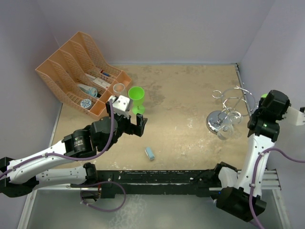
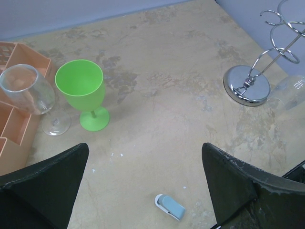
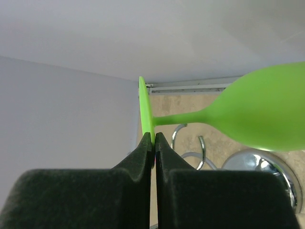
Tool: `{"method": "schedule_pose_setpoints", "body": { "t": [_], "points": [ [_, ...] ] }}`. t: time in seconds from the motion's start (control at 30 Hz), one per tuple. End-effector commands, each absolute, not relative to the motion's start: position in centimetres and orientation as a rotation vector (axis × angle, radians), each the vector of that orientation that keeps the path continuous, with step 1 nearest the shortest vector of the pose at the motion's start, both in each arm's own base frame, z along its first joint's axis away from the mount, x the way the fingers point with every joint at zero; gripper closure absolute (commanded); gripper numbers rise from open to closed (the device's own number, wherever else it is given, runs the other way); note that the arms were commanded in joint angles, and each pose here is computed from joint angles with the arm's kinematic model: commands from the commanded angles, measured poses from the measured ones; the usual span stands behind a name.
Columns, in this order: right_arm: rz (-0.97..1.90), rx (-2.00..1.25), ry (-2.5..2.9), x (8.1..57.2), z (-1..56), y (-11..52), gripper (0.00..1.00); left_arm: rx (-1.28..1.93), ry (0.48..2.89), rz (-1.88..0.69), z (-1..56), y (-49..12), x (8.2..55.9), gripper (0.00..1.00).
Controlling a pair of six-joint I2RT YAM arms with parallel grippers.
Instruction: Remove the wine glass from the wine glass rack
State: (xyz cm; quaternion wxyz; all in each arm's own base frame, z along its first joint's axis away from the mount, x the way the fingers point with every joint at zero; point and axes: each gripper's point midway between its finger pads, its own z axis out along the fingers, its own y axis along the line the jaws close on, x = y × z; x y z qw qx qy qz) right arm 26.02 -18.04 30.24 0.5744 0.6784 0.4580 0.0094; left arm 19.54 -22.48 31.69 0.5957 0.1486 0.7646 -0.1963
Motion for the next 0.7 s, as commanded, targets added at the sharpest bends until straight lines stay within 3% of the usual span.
{"method": "schedule_pose_setpoints", "body": {
  "t": [0.0,0.3,0.67],
  "points": [
    [0.013,1.464,0.936,24.9,37.2,-18.8,1.0,0.335,1.749,-0.445,32.4,-22.2,19.7,0.0],
    [-0.032,1.112,0.944,23.0,47.4,-16.6,1.0,0.343,1.763,-0.411,31.9,-22.3,20.0,0.0],
    [0.015,0.435,0.974,23.7,59.5,-9.0,1.0,0.333,1.783,-0.352,30.9,-22.1,21.2,0.0]
  ]
}}
